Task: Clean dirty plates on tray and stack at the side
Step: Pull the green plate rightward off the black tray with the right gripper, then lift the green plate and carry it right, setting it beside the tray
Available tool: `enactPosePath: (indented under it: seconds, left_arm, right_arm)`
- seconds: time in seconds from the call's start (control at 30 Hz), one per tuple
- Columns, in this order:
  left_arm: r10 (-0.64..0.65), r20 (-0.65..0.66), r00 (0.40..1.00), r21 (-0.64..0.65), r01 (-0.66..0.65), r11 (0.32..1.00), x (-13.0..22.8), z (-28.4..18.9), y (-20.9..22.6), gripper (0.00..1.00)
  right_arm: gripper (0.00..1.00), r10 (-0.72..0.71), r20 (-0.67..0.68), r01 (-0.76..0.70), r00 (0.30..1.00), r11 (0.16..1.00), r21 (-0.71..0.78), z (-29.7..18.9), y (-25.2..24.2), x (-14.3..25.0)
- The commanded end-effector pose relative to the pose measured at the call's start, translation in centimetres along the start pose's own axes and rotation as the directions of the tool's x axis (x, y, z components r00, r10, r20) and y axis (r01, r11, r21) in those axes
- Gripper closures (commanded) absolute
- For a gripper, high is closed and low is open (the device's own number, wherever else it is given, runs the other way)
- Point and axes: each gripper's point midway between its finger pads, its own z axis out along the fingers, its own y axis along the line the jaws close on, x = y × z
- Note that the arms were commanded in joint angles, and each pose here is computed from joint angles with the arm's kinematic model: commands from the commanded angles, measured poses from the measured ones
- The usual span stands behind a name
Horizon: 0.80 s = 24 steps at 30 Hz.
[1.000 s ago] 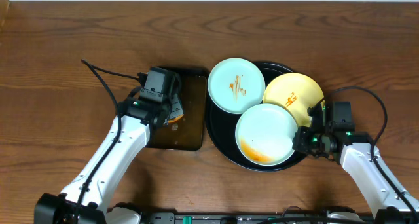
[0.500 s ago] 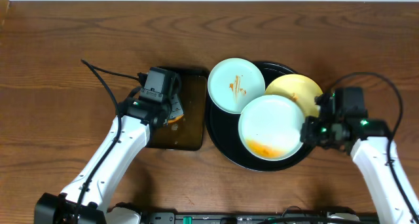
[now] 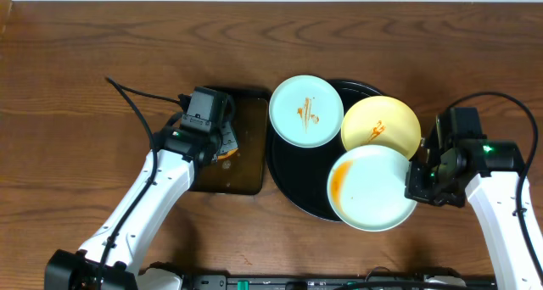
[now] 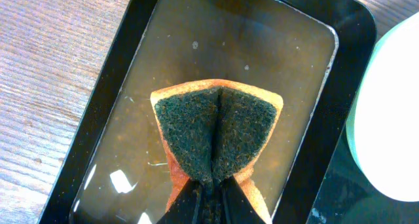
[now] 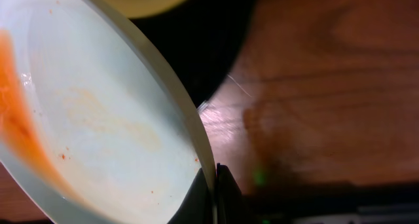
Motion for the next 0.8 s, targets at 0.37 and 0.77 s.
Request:
enactPosePath:
  seconds: [0.37,0.77]
  left_arm:
    - [0.004,0.009,1.000,-0.020,-0.004,1.000,-0.1,0.1,0.4,0.92]
    - [0.004,0.009,1.000,-0.020,-0.004,1.000,-0.1,0.1,0.4,0.92]
  right_arm:
    - [0.99,0.115,0.066,-0.126,0.991,0.971,0.204,-2.5,-3.4,-1.2]
    - [0.99,0.060,0.131,-0.094,0.990,0.958,0.272,-2.6,-2.7,-3.7]
